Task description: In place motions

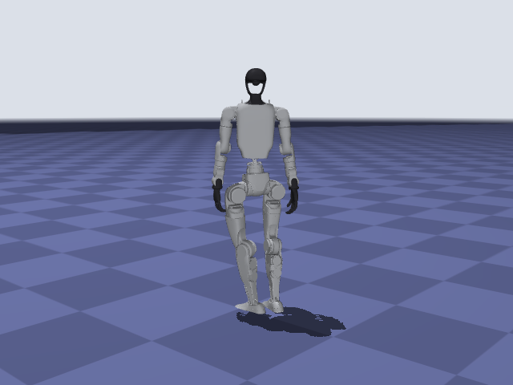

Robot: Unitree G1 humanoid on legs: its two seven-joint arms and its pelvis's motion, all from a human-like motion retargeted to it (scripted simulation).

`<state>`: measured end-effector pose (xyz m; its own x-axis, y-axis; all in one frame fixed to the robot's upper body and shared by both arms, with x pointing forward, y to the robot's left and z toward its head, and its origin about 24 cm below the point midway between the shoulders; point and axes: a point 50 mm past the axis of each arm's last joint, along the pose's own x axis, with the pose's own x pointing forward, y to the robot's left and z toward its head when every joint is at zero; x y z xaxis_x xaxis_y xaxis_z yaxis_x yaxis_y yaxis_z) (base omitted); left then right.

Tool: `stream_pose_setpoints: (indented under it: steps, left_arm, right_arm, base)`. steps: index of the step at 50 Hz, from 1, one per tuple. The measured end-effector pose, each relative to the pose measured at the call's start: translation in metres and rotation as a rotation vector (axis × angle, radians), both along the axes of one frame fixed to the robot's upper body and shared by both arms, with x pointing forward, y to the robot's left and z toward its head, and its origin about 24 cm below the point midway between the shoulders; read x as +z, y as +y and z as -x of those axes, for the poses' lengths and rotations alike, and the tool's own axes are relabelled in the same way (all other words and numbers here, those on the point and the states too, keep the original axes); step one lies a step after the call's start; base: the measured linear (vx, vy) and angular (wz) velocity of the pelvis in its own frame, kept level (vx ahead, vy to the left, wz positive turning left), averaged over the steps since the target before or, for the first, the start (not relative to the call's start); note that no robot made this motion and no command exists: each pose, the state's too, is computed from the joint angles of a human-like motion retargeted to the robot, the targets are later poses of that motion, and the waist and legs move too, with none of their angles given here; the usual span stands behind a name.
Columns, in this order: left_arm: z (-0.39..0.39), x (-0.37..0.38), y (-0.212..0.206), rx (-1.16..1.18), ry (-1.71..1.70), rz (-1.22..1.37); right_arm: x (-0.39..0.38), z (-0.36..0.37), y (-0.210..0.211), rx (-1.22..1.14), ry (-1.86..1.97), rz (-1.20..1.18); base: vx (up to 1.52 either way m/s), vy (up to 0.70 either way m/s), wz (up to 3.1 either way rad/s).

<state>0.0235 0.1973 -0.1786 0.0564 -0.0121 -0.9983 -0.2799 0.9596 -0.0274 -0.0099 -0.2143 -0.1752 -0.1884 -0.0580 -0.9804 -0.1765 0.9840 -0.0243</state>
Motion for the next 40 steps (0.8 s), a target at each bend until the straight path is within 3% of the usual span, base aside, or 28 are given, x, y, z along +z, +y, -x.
stream_pose_setpoints:
  steps: [11, 30, 40]
  left_arm:
    - [0.001, 0.0, -0.002, -0.032, 0.004, 0.014]
    - [-0.026, 0.004, 0.014, -0.059, -0.068, -0.043]
    - [-0.001, 0.004, 0.022, -0.006, 0.004, -0.064]
  right_arm:
    - [-0.002, -0.049, 0.013, 0.024, -0.196, -0.062]
    - [0.004, -0.003, -0.02, 0.033, -0.015, 0.01]
    - [0.007, 0.005, -0.034, -0.022, -0.019, 0.092]
  base:
    - [0.05, -0.11, 0.77]
    - [0.1, -0.11, 2.16]
    - [0.3, -0.09, 3.2]
